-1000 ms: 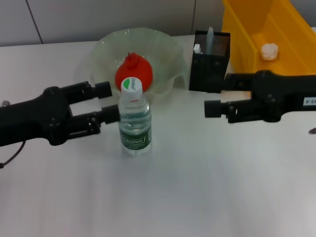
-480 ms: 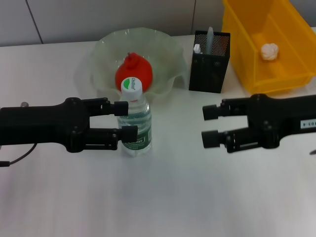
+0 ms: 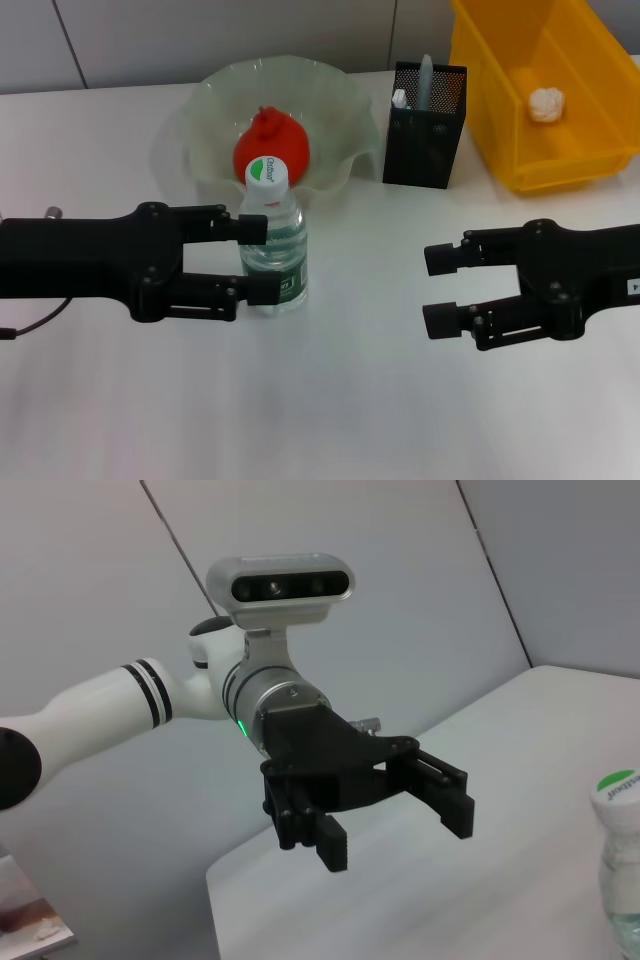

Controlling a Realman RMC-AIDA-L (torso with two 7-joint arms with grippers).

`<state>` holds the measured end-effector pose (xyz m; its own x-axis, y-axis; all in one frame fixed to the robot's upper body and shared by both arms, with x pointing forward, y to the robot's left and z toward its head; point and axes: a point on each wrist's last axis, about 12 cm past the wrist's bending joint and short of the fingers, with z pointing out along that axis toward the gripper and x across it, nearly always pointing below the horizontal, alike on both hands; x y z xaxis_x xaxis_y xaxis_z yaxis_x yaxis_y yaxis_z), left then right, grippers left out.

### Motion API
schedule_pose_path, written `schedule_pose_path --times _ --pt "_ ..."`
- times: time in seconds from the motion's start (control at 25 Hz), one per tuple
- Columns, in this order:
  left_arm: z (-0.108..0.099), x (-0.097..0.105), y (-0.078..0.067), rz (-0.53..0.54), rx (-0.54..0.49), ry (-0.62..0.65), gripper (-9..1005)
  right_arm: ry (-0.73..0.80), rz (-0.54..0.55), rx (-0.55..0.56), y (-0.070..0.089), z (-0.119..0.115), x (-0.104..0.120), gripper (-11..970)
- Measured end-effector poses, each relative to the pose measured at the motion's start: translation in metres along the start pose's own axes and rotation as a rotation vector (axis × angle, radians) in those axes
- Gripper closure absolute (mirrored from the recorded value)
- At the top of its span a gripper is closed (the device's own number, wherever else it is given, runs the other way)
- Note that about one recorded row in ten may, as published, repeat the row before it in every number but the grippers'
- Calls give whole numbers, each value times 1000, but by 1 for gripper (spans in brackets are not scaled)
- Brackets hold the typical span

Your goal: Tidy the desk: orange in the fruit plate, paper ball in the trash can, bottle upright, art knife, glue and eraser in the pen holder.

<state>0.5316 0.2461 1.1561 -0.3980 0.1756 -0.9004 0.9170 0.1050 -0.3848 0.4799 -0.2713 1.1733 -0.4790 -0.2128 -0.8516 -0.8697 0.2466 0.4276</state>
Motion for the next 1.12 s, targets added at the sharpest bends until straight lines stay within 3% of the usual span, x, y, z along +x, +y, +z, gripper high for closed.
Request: schedule_pose_path --times 0.84,1.12 --pt "-16 20 -3 -52 27 5 197 0 -13 11 1 -3 2 141" --pt "-16 18 -2 -45 29 6 197 -2 -9 11 1 -3 3 141"
